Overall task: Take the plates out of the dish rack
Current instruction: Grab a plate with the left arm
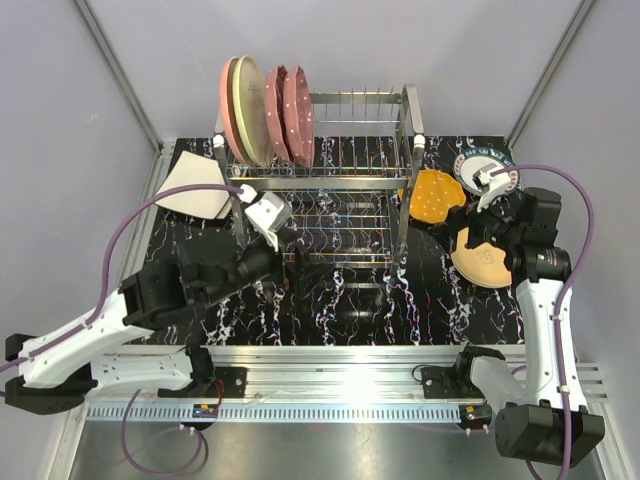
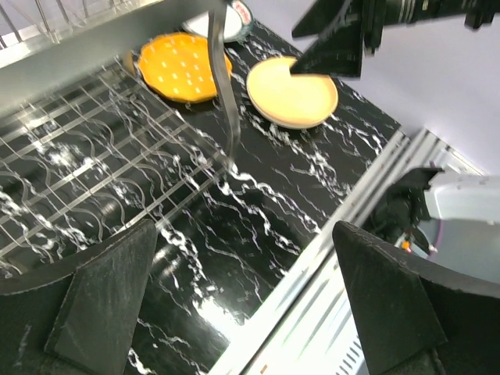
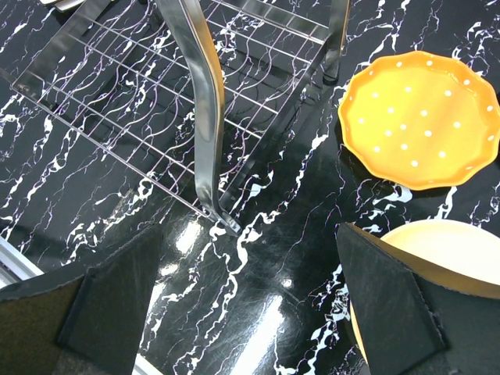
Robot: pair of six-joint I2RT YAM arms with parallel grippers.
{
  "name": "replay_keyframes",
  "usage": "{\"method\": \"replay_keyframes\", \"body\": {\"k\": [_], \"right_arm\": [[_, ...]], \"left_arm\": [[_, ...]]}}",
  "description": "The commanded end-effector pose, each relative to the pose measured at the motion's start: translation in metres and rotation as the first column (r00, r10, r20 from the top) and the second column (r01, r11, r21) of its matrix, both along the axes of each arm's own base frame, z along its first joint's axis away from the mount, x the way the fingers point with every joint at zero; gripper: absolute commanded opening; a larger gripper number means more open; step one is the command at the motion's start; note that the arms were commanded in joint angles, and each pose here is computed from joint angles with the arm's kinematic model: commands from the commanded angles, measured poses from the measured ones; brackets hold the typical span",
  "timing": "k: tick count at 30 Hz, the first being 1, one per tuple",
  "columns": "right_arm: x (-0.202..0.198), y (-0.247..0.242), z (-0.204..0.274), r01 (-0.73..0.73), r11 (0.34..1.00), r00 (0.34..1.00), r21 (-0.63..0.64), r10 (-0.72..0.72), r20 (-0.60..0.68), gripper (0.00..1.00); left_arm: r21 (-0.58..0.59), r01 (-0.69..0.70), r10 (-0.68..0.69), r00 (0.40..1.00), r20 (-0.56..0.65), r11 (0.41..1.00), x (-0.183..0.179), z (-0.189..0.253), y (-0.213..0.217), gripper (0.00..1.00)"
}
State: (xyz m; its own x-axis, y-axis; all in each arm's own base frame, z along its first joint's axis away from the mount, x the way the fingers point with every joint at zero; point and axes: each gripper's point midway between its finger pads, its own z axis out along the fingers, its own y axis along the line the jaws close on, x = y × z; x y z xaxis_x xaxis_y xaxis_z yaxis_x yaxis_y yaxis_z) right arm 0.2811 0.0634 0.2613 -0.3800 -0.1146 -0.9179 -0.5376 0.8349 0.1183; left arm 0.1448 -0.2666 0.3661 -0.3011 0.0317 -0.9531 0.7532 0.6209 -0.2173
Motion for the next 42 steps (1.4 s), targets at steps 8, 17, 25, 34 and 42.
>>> {"method": "replay_keyframes", "body": {"k": [8, 17, 25, 34, 42], "right_arm": [[0.004, -0.003, 0.009, 0.034, 0.999, 0.999, 0.012, -0.034, 0.036, 1.00], [0.002, -0.002, 0.011, 0.032, 0.999, 0.998, 0.011, -0.032, 0.048, 1.00], [0.000, -0.003, 0.013, 0.034, 0.999, 0.998, 0.007, -0.035, 0.061, 1.00], [0.000, -0.002, 0.011, 0.029, 1.000, 0.998, 0.004, -0.030, 0.062, 1.00], [0.000, -0.002, 0.011, 0.030, 1.000, 0.998, 0.005, -0.030, 0.059, 1.00]], "left_arm": [[-0.004, -0.144, 0.143, 0.979, 0.143, 0.990, 0.034, 0.057, -0.002, 0.99], [-0.005, -0.405, 0.401, 0.902, 0.162, 0.914, 0.079, 0.109, 0.009, 0.99], [-0.078, -0.497, 0.502, 0.862, 0.073, 0.864, 0.115, 0.141, 0.009, 0.99], [-0.168, -0.619, 0.630, 0.777, 0.015, 0.767, 0.142, 0.153, 0.022, 0.91], [-0.140, -0.658, 0.669, 0.742, 0.045, 0.740, 0.160, 0.148, 0.018, 0.89]]}}
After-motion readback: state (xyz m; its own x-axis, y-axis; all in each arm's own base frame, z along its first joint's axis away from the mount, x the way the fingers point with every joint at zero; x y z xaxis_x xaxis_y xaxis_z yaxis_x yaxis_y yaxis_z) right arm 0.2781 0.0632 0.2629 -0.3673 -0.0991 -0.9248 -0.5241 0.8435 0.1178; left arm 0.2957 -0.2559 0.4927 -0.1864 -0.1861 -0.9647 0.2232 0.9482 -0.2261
